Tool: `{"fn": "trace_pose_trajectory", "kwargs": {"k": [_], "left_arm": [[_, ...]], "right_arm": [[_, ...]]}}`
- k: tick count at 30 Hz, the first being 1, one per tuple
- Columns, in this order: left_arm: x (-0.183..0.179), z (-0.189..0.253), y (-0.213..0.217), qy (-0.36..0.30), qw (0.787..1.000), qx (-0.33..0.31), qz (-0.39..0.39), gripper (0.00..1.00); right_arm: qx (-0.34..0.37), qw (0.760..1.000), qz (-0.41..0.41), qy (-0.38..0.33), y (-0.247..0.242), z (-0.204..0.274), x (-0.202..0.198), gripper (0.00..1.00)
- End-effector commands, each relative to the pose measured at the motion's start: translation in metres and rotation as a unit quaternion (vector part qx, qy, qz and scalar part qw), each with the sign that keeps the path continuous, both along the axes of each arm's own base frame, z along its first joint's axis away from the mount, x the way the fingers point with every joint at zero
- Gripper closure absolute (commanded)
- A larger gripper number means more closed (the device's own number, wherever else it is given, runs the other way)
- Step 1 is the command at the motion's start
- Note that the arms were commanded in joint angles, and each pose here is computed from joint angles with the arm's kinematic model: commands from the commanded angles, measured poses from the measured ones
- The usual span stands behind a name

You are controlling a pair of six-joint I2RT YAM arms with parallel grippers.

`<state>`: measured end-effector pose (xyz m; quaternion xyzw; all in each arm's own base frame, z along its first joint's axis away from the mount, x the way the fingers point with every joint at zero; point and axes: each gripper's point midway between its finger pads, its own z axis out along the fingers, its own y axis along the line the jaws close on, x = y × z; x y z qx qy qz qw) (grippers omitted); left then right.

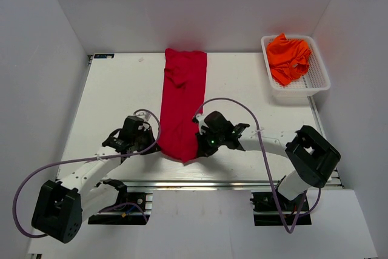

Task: Fold and stack the t-shirts
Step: Grab the bottom of the folded rectangular tshirt with both arms, then fold the folded rectangular tshirt in 1/3 of the way

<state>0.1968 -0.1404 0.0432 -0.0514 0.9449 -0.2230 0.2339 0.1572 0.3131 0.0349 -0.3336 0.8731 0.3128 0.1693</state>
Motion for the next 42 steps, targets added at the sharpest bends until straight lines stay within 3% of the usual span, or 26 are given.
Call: {"fn": "trace_pose_trajectory", "kwargs": {"k": [1,8,13,16,28,42], "left_arm": [[0.03,0.032,-0.012,-0.075,0.997,-0.021,-0.01,1.0],[0.1,0.071,-0.016,-0.151,0.988,-0.007,0.031,1.0],[0.141,0.079,-0.011,-0.167,0.983,0.032,0.063,1.0],[0.17,0.105,-0.016,-0.2,0.977,0.037,0.068,1.0],[0.248,0.115,-0.014,-0.212,0.967,0.089,0.11,1.0],[0.3,0.078,-0.021,-0.191,0.972,0.085,0.103,1.0]], "right_arm": [[0.029,0.997,-0.027,-0.069,0.017,0.044,0.038,1.0],[-0.01,0.985,-0.108,-0.135,0.008,0.059,0.104,1.0],[-0.046,0.957,-0.204,-0.199,-0.011,0.082,0.174,1.0],[-0.053,0.954,-0.209,-0.207,-0.012,0.085,0.196,1.0],[-0.035,0.944,-0.234,-0.232,-0.015,0.11,0.277,1.0],[0.003,0.96,-0.209,-0.186,-0.001,0.077,0.324,1.0]]}}
